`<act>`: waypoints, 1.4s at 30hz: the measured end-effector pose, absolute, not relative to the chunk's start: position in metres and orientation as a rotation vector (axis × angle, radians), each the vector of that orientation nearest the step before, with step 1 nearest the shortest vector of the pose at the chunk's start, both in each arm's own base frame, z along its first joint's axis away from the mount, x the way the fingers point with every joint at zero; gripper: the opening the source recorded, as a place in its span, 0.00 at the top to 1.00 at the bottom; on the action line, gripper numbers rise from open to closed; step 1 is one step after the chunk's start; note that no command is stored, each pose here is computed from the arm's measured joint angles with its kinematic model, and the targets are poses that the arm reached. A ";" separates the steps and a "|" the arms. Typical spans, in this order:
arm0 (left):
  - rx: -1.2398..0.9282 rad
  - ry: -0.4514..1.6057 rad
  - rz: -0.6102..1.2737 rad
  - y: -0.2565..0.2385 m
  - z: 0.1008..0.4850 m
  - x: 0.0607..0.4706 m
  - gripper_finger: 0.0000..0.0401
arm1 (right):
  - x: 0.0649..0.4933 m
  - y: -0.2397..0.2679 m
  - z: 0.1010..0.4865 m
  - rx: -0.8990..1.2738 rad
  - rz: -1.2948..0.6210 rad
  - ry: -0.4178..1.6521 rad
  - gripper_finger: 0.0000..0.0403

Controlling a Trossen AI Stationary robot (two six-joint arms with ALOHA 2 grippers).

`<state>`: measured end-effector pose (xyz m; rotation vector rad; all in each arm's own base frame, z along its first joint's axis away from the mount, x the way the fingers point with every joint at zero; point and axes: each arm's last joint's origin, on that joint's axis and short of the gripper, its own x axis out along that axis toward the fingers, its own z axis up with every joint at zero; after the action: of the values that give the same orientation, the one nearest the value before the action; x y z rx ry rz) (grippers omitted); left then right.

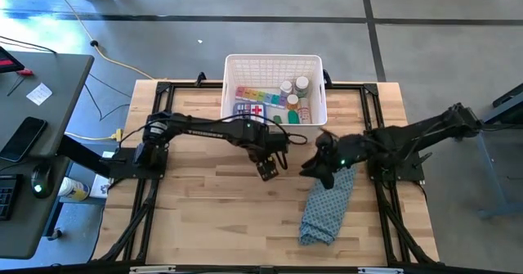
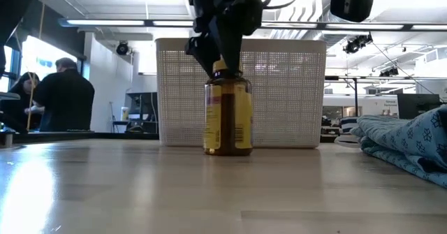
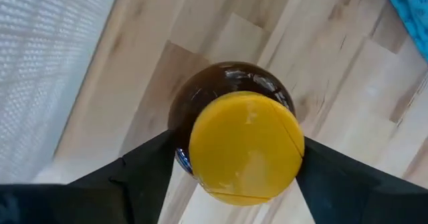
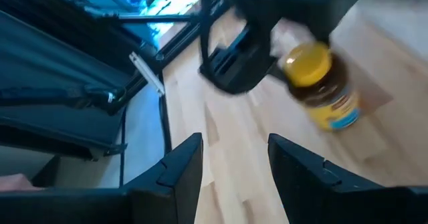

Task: Pick & place medical supplies in basket/bin
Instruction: Put the yellow pill bottle into the white bin

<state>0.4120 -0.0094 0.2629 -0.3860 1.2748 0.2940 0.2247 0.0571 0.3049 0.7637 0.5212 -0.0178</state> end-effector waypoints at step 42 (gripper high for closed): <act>-0.396 0.873 0.398 -0.020 0.437 0.237 0.09 | 0.356 0.055 0.239 0.182 -0.214 0.542 0.32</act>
<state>0.2375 -0.0203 0.4366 -0.3961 0.8732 0.3979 0.3556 0.0545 0.2387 0.1823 0.5421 -0.2136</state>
